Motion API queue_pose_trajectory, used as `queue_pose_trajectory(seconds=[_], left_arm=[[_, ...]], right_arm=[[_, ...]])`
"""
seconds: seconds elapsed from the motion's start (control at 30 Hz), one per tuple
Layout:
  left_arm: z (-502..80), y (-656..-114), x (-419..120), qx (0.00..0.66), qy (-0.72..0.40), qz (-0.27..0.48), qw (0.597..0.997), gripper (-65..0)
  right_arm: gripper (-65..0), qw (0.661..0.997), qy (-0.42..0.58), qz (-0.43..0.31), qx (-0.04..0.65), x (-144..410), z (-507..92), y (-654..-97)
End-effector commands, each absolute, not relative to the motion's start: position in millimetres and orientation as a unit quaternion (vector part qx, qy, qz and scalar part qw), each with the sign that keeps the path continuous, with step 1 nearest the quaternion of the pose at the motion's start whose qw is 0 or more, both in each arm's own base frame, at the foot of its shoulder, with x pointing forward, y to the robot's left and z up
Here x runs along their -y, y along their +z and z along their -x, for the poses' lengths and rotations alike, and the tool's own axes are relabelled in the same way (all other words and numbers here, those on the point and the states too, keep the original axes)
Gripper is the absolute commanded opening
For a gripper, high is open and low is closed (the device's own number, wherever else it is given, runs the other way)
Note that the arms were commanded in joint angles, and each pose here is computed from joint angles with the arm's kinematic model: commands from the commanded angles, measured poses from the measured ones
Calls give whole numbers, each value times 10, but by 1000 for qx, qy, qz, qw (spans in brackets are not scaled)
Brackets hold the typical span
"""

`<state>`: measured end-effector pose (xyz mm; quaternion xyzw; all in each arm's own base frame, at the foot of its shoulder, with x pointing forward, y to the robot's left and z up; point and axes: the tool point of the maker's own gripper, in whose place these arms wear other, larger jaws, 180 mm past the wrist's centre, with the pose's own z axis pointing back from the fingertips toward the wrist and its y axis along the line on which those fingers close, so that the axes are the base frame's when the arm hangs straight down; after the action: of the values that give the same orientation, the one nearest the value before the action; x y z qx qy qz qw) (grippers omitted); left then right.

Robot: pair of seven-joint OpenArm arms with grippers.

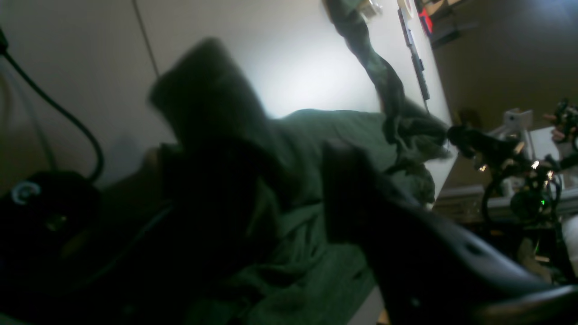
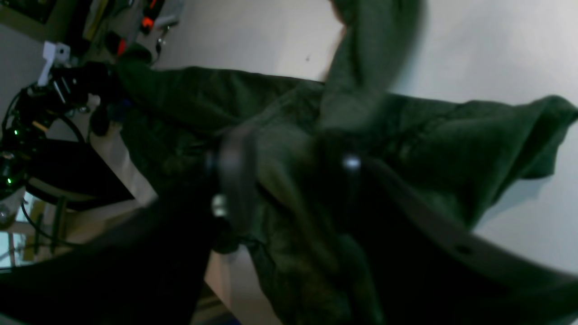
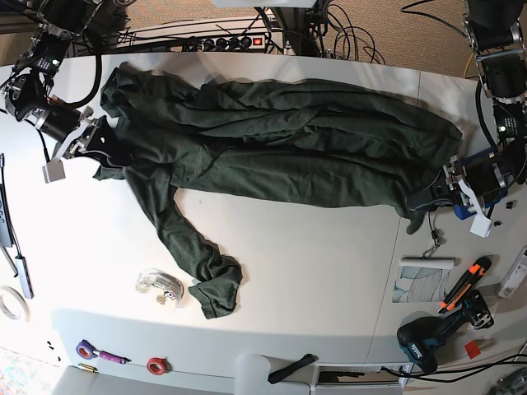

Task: Layout the t-shirt on the table in an organized manner, then fold the t-shirt properly
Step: 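Grasp the hem corners with both grippers and pull them apart, then release the hem and grasp the shirt's side edge with the right gripper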

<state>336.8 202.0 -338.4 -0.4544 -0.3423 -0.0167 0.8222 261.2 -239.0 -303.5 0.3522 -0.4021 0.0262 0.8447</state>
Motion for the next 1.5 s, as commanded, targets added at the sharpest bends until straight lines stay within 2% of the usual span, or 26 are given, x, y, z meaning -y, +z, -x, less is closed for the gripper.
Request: queue_pose_trajectory(seconds=[0.0, 0.3, 0.63, 0.77, 0.9, 1.03, 1.13, 1.3, 1.47], left_arm=[[-3484, -3192, -2109, 371, -24, 450, 812, -361], [-3572, -3050, -2177, 396, -17, 452, 799, -362], [-3675, -2529, -2942, 446, -28, 374, 813, -362], [-3655, -2461, -3079, 448, -32, 356, 819, -362], [-3655, -2463, -3076, 448, -32, 356, 819, -362], [-3666, -2449, -3081, 452, -30, 356, 817, -362], [-3677, -2435, -3086, 456, -28, 356, 815, -362], [-3677, -2435, -3086, 456, -28, 356, 815, -362], [-3676, -2436, -3086, 456, -28, 356, 815, -362]], right_arm=[[-388, 834, 35, -349, 426, 2434, -2679, -2873], [-388, 826, 42, -349, 441, 2438, -2782, -2766], [-388, 797, 63, -346, 492, 2437, -3103, -2400], [-388, 786, 74, -336, 514, 2451, -3259, -2225], [-388, 822, 73, -245, 510, 2634, -3515, -2293], [-380, 823, 55, -182, 536, 2747, -3851, -2305], [-295, 830, 57, -201, 518, 2599, -4059, -2500], [-293, 852, 43, -250, 457, 2283, -4345, -3098], [-293, 877, 29, -267, 398, 2078, -4404, -3534]])
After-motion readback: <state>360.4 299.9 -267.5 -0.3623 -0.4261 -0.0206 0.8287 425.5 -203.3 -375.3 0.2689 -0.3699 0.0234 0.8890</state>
